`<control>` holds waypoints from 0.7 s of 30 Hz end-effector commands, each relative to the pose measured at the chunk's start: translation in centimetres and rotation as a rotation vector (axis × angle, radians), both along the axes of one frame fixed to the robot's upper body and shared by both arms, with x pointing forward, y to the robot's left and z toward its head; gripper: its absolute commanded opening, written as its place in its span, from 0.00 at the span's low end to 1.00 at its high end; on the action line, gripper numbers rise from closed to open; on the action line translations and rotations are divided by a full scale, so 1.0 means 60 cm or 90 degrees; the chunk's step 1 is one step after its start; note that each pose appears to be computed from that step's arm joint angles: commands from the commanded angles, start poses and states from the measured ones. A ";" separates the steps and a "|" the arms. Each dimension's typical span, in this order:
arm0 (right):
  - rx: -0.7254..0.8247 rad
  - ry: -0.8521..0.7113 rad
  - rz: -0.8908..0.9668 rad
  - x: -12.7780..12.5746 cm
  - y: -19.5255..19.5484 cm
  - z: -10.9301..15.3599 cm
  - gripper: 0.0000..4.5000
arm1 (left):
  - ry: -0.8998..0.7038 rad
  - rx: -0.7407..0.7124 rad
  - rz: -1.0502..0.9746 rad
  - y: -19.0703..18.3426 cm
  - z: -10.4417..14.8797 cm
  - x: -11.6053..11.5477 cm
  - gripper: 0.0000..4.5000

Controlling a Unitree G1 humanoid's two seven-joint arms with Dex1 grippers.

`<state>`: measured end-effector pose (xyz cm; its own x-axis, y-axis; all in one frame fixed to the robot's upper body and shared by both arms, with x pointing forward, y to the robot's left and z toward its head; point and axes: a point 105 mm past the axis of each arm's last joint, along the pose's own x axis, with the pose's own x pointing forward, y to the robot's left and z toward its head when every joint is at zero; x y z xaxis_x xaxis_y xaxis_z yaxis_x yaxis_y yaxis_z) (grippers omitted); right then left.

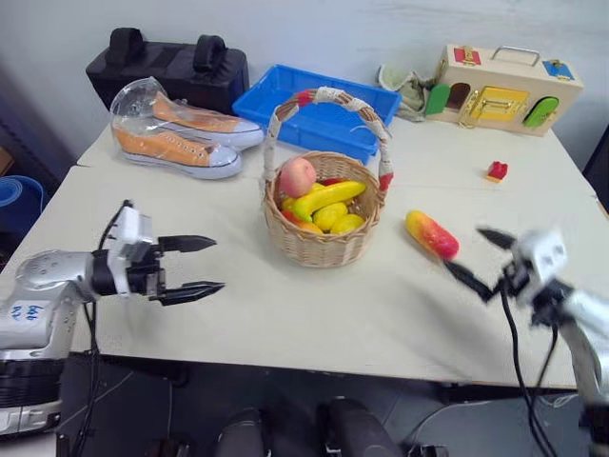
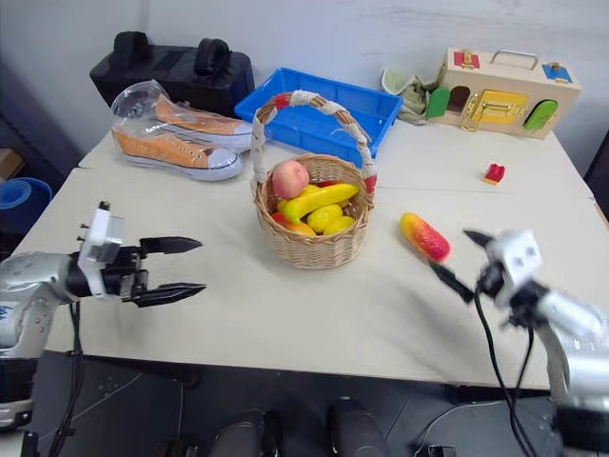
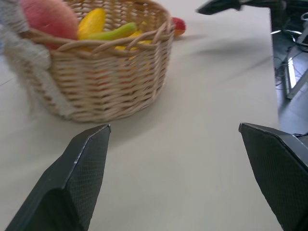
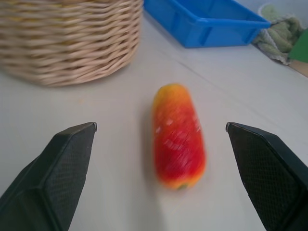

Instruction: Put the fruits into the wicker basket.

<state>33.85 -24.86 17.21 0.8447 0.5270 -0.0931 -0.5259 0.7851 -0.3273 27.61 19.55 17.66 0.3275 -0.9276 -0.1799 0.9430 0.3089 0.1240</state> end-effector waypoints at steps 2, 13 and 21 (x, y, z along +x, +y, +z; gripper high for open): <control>-0.057 0.131 -0.007 0.057 -0.001 -0.021 1.00 | -0.028 -0.023 -0.018 -0.025 0.005 -0.011 1.00; -0.072 0.234 -0.003 0.078 -0.017 -0.021 0.63 | -0.057 -0.063 0.002 -0.042 -0.004 -0.034 1.00; -0.025 0.064 0.176 -0.004 0.033 0.075 0.44 | -0.080 -0.128 0.074 -0.027 0.016 -0.035 1.00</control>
